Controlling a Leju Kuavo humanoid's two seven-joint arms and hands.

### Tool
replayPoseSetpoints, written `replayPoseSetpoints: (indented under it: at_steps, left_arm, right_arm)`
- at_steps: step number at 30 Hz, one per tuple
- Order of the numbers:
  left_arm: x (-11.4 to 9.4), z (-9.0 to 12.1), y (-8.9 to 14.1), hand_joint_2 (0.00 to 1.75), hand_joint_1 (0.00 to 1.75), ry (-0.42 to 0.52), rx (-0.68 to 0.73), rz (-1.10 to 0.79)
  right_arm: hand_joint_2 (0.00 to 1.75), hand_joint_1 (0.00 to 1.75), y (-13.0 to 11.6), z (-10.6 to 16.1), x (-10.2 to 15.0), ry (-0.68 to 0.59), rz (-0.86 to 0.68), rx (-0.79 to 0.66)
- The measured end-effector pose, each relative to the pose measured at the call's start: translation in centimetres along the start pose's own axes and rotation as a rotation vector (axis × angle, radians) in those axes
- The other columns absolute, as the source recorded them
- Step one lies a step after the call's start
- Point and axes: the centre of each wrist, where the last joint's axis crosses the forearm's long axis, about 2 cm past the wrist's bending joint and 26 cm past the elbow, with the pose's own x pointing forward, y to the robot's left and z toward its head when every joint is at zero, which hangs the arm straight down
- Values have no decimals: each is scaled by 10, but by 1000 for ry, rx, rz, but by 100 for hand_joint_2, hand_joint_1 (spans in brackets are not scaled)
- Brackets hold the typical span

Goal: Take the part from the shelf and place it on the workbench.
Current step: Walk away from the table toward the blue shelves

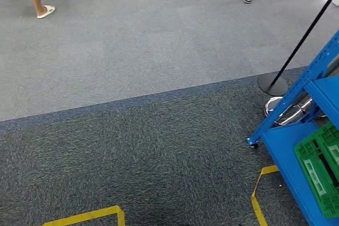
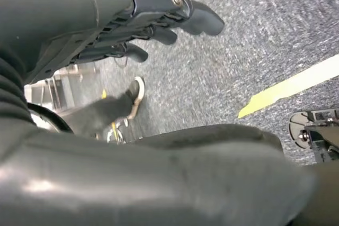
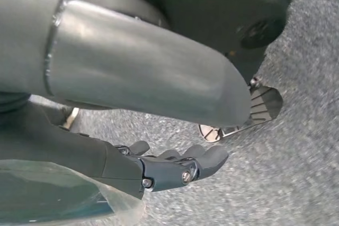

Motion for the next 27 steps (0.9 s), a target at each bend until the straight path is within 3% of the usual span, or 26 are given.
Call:
replayPoseSetpoints:
  at_steps: [27]
  left_arm:
    - [0, -1, 4, 0, 0, -13, 18, -1]
  right_arm:
    - [0, 0, 0, 0, -1, -3, -25, 5]
